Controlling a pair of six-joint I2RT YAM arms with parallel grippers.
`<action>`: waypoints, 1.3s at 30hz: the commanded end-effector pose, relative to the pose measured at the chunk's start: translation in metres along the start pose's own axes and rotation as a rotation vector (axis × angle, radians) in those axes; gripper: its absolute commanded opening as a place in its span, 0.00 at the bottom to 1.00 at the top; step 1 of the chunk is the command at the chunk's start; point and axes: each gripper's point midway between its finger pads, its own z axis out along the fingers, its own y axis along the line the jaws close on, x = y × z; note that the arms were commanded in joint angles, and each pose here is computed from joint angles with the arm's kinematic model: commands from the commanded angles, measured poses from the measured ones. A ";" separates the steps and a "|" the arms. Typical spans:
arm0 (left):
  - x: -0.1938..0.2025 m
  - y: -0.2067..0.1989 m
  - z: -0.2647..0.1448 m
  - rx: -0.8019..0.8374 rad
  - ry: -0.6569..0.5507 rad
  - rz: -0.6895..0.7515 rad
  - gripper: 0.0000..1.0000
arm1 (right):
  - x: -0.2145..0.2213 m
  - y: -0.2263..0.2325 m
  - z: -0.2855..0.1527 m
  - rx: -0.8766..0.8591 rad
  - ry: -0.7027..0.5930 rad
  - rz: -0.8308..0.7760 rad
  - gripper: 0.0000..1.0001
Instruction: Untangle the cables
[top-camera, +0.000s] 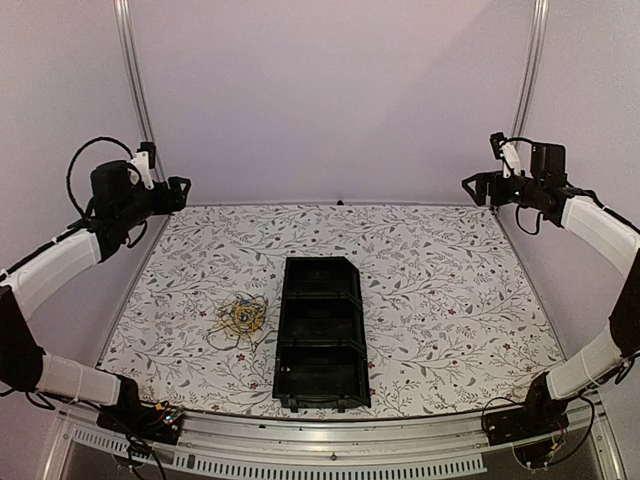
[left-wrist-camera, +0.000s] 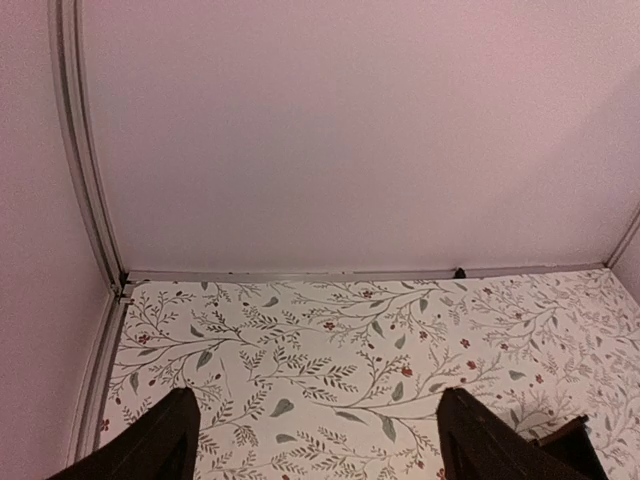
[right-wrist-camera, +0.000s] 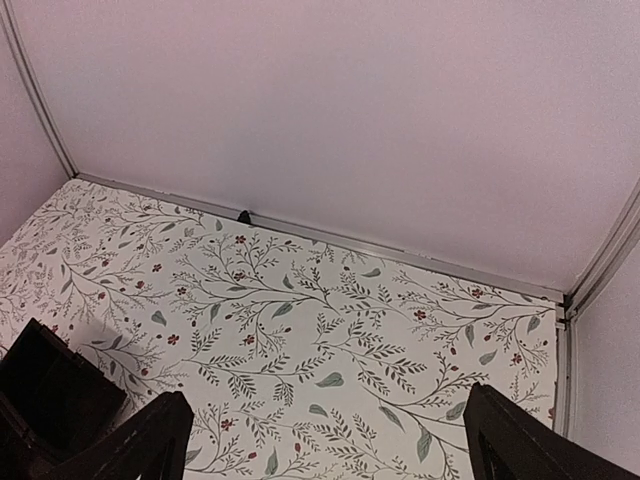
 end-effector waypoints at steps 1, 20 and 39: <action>0.013 -0.053 -0.002 0.166 0.111 0.040 0.88 | 0.010 0.014 0.003 -0.070 -0.001 0.007 0.99; 0.207 -0.119 -0.082 0.189 0.909 0.060 0.56 | 0.098 0.227 0.000 -0.743 0.215 -0.449 0.67; 0.275 -0.067 -0.139 -0.159 1.165 -0.230 0.47 | 0.097 0.326 -0.024 -0.983 0.254 -0.513 0.52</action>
